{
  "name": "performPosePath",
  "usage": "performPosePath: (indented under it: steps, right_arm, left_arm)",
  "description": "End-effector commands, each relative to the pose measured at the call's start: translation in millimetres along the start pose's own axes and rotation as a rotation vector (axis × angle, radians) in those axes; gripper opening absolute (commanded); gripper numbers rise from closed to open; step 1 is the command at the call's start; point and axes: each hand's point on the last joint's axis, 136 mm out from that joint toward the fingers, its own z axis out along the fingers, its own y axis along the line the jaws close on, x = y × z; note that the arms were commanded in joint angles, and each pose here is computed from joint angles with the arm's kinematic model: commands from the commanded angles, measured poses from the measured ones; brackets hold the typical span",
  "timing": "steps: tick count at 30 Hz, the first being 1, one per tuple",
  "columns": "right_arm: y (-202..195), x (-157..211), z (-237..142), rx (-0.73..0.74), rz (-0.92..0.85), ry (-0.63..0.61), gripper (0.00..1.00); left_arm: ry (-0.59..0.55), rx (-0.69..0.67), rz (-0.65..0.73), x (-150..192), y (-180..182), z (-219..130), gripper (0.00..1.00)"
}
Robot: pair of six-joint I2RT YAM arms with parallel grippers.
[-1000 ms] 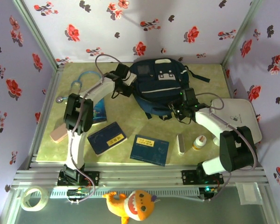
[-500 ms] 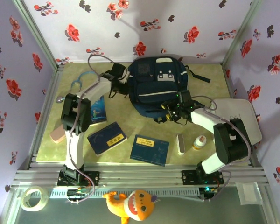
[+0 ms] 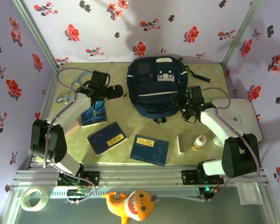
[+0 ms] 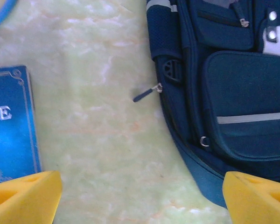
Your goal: Pack the student bag
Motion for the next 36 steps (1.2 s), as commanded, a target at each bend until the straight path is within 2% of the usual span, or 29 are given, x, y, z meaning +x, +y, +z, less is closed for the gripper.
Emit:
performPosePath:
  steps: [1, 6, 9, 15, 18, 23, 27, 31, 36]
  right_arm:
    - [-13.9, -16.5, 4.5, 0.064, -0.078, -0.008, 0.89]
    - [-1.8, -20.0, 33.4, 0.056, -0.146, 0.084, 0.85]
    - [2.3, -20.1, 48.7, 0.076, -0.188, 0.072, 0.83]
    - [40.2, 8.9, 69.5, -0.029, -0.232, 0.122, 0.81]
    - [45.9, 20.6, 72.0, -0.007, -0.261, 0.15, 0.79]
    - [22.6, 18.3, 45.1, 0.155, -0.364, 0.127, 0.81]
    - [8.4, 26.7, 10.7, 0.211, -0.476, 0.132, 0.87]
    - [12.4, 60.3, -13.7, 0.216, -0.661, 0.172, 0.88]
    - [28.9, 123.0, -13.2, 0.155, -0.767, 0.306, 0.85]
  left_arm:
    - [0.027, 0.115, -0.129, 9.8, -18.2, 1.2, 0.89]
    - [0.04, 0.116, -0.143, 22.6, -14.8, 4.5, 0.92]
    - [0.052, 0.109, -0.146, 30.0, -10.5, 3.8, 0.94]
    - [0.101, 0.093, -0.139, 46.9, -3.6, 2.7, 0.94]
    - [0.105, 0.077, -0.132, 51.6, 1.2, 2.3, 0.94]
    - [0.07, 0.063, -0.103, 48.6, 5.1, -5.3, 0.95]
    - [0.034, 0.035, -0.085, 41.6, 12.8, -12.0, 0.96]
    - [0.007, 0.008, -0.085, 35.4, 22.4, -15.5, 0.98]
    - [-0.021, -0.012, -0.113, 25.7, 34.5, -20.7, 1.0]
